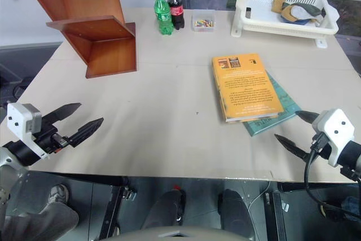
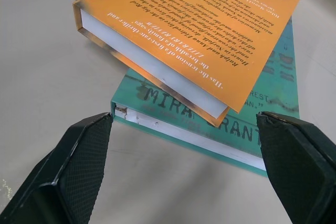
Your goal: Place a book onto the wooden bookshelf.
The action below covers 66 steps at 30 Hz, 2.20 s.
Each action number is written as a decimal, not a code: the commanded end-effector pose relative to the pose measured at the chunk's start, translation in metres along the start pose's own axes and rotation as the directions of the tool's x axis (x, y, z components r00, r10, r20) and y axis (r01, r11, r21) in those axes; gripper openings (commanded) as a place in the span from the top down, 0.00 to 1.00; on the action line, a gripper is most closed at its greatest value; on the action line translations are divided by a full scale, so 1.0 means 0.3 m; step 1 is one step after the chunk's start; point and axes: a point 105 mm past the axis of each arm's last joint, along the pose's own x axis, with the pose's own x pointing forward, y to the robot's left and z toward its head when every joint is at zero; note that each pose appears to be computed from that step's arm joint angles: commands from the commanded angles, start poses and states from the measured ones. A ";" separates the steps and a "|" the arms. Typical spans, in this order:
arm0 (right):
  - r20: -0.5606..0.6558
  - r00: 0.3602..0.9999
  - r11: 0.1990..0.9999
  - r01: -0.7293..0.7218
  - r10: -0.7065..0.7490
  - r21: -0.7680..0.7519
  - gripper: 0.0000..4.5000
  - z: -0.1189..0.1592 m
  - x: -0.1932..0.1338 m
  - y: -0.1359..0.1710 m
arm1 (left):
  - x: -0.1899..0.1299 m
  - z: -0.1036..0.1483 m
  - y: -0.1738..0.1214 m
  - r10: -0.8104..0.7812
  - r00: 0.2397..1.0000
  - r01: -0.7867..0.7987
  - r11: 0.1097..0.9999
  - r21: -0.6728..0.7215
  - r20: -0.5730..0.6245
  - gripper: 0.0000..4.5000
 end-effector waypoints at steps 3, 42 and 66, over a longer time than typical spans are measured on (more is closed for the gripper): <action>0.023 1.000 0.999 0.015 -0.014 -0.048 0.00 0.022 -0.004 -0.001 | 0.020 0.034 0.023 -0.024 1.000 0.023 0.999 0.035 0.018 0.01; 0.208 0.978 0.999 -0.028 0.035 -0.037 0.00 0.178 0.149 0.082 | 0.552 0.098 -0.378 -0.370 0.919 0.336 0.556 -0.760 0.136 0.01; 0.251 0.968 0.998 0.037 -0.026 -0.040 0.00 0.211 -0.011 0.223 | 0.850 0.073 -0.619 -0.614 0.784 0.240 0.174 -0.955 0.085 0.01</action>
